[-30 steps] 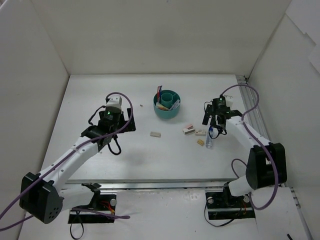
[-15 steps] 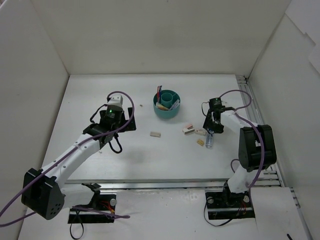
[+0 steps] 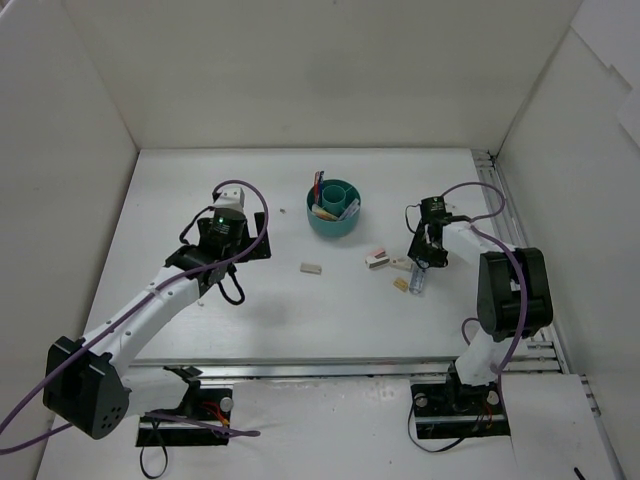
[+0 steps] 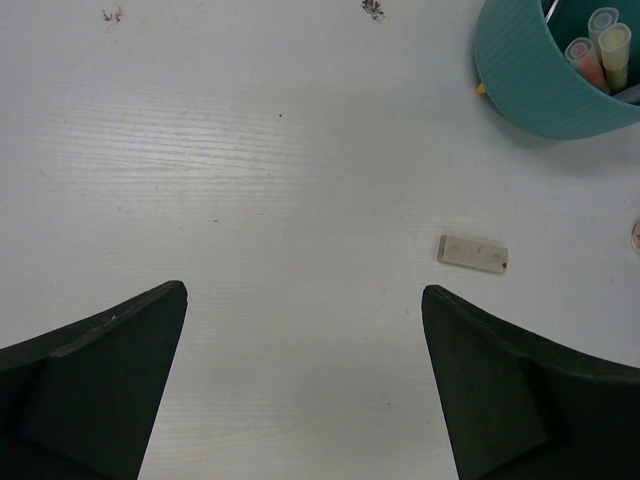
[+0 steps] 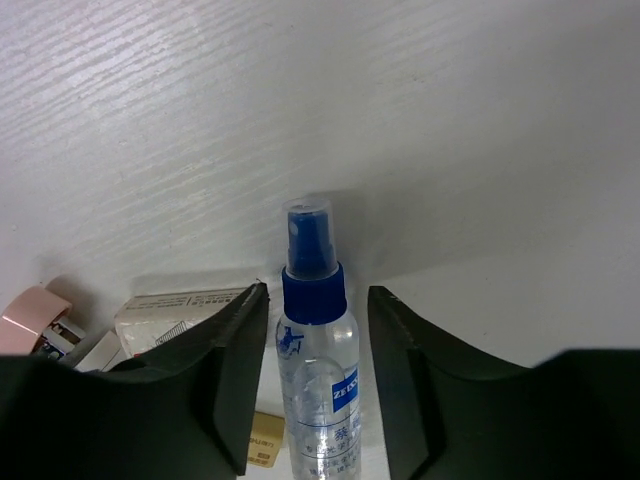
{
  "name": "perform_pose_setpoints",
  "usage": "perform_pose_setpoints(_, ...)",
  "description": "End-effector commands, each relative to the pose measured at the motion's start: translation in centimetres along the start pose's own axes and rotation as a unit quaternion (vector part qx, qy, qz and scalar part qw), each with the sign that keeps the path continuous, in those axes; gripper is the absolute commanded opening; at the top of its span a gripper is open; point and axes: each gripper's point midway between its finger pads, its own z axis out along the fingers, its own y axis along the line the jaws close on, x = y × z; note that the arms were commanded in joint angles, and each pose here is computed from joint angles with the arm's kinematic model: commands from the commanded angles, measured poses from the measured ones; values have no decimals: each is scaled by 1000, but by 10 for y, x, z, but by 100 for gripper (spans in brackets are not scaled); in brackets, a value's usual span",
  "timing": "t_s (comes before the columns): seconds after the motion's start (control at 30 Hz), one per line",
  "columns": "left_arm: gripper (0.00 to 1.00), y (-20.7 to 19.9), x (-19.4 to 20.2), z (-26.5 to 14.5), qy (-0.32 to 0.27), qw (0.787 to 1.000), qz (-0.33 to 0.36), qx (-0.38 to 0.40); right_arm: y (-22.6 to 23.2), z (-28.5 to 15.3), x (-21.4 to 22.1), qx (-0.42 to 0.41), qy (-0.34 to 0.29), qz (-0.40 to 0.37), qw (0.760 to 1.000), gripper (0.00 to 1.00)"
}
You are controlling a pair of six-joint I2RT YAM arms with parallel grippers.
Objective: Sort the stationery into containers
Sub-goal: Pick up the stationery from the center of the board, then place the stationery in the storage box.
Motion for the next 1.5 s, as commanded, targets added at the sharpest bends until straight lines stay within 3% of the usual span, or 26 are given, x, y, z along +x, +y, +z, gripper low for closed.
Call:
perform_pose_setpoints(0.0,100,-6,-32,-10,-43,999,-1,5,-3,0,1,0,2,2,1000,44)
perform_pose_setpoints(0.1,100,-5,-35,-11,-47,999,-1,1,-5,-1,4,0,3,4,1000,46)
perform_pose_setpoints(0.17,100,-5,-37,-11,-50,999,-1,1,-5,-2,5,-2,3,4,1000,34)
perform_pose_setpoints(0.2,100,-5,-38,-11,-52,999,0,2,-5,-3,6,-4,4,2,1000,21)
perform_pose_setpoints(0.3,100,-5,-41,-11,-56,998,1,-1,-2,-10,-2,-14,-9,-2,1000,0)
perform_pose_setpoints(0.4,100,-5,-45,-13,-63,998,1,-1,6,-33,-28,-37,-54,-9,998,0)
perform_pose_setpoints(0.53,100,-6,-49,-14,-75,997,2,5,35,-105,-94,-105,-202,-34,973,0)
perform_pose_setpoints(0.63,100,-7,-50,-13,-76,997,2,6,83,-169,-136,-198,-337,-85,916,0)
perform_pose_setpoints(0.67,100,-8,-51,-14,-78,997,1,7,110,-198,-148,-248,-390,-122,878,0)
perform_pose_setpoints(0.73,100,-7,-52,-14,-80,997,2,7,144,-229,-151,-291,-438,-163,835,0)
perform_pose_setpoints(0.77,100,-8,-53,-15,-80,997,2,8,163,-258,-160,-321,-491,-197,785,0)
perform_pose_setpoints(0.8,100,-8,-53,-15,-81,997,4,8,176,-263,-162,-326,-512,-218,765,0)
perform_pose_setpoints(0.83,100,-7,-53,-16,-82,997,4,8,197,-290,-162,-345,-551,-247,718,0)
perform_pose_setpoints(0.93,100,-6,-52,-17,-80,997,5,7,236,-303,-153,-367,-586,-297,658,0)
perform_pose_setpoints(0.97,100,-7,-51,-16,-78,997,4,9,245,-321,-158,-370,-619,-305,622,0)
perform_pose_setpoints(1.27,100,-3,-42,-11,-56,998,1,6,307,-287,-161,-399,-637,-310,582,0)
perform_pose_setpoints(1.47,100,1,-35,-5,-44,999,-2,1,320,-256,-161,-407,-631,-288,595,0)
